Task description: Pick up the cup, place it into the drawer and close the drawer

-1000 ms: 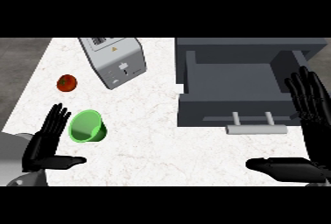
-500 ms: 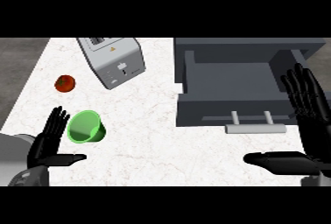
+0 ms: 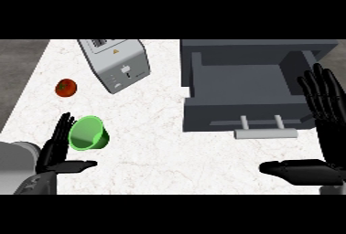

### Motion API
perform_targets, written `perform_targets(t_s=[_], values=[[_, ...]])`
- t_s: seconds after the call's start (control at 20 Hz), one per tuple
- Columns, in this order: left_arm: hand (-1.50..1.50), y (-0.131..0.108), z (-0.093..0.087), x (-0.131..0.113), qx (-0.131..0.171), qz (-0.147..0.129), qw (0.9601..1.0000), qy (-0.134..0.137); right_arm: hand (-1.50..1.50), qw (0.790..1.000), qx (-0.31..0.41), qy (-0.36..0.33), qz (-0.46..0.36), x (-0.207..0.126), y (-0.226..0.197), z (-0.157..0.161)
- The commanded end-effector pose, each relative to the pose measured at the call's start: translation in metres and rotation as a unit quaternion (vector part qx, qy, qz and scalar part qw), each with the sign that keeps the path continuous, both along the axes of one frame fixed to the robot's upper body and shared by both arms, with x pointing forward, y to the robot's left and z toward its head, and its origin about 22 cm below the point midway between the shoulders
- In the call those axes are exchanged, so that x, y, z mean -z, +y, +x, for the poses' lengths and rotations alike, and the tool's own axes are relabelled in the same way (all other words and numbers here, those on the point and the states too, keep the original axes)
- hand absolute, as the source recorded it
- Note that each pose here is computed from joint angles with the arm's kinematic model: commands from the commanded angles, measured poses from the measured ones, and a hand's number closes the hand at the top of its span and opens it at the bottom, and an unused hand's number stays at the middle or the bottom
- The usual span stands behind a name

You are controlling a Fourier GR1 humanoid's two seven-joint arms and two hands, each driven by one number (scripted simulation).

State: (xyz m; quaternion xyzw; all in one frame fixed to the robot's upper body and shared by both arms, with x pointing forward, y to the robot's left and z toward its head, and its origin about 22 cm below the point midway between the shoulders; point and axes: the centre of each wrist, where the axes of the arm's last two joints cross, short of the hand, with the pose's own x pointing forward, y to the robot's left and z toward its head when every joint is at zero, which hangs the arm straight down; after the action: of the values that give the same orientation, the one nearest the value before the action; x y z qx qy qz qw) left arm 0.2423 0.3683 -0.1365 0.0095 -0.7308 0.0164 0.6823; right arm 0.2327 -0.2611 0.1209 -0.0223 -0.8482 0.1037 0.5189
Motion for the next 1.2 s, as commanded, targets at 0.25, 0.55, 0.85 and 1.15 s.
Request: perform_targets(t_s=[0.25, 0.55, 0.85, 1.15], values=[[-1.50, 0.000, -0.001, 0.003, 0.020, -0.033, 0.9982, -0.045, -1.50, 1.000, -0.002, 0.006, -0.002, 0.012, 0.008, 0.012], [-1.50, -0.002, 0.015, -0.007, 0.035, -0.043, 0.9972, -0.051, -1.50, 1.000, -0.009, 0.006, 0.000, 0.007, -0.005, 0.005], [-1.50, -0.006, 0.028, -0.015, 0.074, -0.095, 0.9912, -0.054, -1.50, 1.000, -0.005, 0.007, 0.009, 0.018, 0.001, 0.002], [-1.50, -0.032, 0.034, -0.008, 0.102, -0.136, 0.9826, -0.074, -1.50, 1.000, -0.011, 0.007, 0.002, 0.015, 0.006, 0.008]])
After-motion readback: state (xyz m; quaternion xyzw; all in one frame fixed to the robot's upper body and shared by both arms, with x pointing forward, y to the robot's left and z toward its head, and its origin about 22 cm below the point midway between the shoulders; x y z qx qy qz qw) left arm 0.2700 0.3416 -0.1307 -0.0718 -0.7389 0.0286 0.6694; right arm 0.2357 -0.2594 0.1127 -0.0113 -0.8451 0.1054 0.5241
